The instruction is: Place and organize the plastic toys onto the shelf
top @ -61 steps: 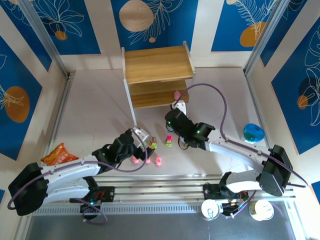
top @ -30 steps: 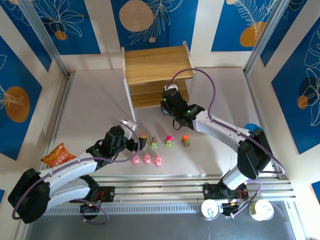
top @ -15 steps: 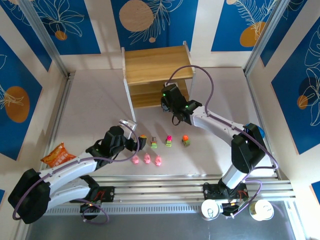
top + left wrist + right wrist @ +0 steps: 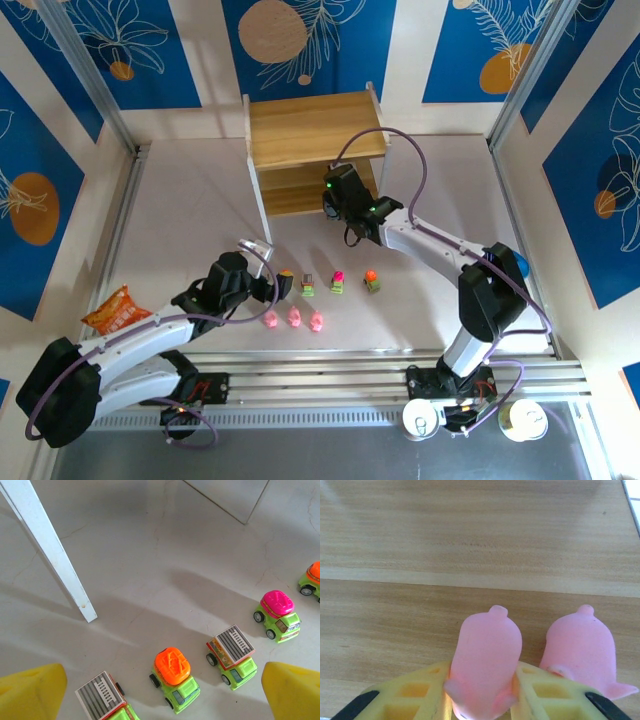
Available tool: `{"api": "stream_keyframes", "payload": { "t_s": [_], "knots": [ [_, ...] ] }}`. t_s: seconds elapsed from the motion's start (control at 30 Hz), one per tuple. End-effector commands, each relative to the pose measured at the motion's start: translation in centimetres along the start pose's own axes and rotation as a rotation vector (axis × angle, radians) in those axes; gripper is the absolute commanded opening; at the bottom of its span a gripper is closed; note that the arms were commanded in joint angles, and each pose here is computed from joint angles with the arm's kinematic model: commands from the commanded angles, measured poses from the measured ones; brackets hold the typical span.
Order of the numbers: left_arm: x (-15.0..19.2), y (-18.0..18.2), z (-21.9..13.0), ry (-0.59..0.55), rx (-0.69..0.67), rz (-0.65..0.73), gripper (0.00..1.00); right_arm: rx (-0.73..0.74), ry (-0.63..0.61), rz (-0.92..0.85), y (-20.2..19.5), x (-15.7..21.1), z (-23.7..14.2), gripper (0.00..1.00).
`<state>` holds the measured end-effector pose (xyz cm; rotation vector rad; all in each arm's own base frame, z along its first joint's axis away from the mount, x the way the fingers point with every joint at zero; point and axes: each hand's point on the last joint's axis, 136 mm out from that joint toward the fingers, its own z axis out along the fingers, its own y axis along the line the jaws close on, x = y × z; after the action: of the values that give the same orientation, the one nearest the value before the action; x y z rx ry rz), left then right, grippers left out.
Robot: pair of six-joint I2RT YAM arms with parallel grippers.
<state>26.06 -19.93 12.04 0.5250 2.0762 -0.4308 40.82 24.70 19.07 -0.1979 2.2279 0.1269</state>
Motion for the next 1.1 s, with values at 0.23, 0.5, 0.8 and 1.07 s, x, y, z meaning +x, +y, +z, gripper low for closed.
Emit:
{"api": "stream_keyframes", "payload": {
  "t_s": [0.23, 0.5, 0.8, 1.07],
  "knots": [
    [0.4, 0.1, 0.0, 0.005, 0.008, -0.014, 1.00, -0.016, -0.007, -0.006, 0.3, -0.8, 0.5, 0.39],
    [0.4, 0.1, 0.0, 0.006, 0.010, -0.012, 1.00, -0.018, -0.009, -0.013, 0.3, -0.9, 0.2, 0.40],
    [0.4, 0.1, 0.0, 0.007, 0.011, -0.010, 1.00, -0.021, -0.051, -0.026, 0.4, -1.7, -1.7, 0.43],
    [0.4, 0.1, 0.0, 0.007, 0.011, -0.009, 1.00, -0.022, -0.076, -0.021, -0.1, -1.9, -3.1, 0.44]
  ]
}}
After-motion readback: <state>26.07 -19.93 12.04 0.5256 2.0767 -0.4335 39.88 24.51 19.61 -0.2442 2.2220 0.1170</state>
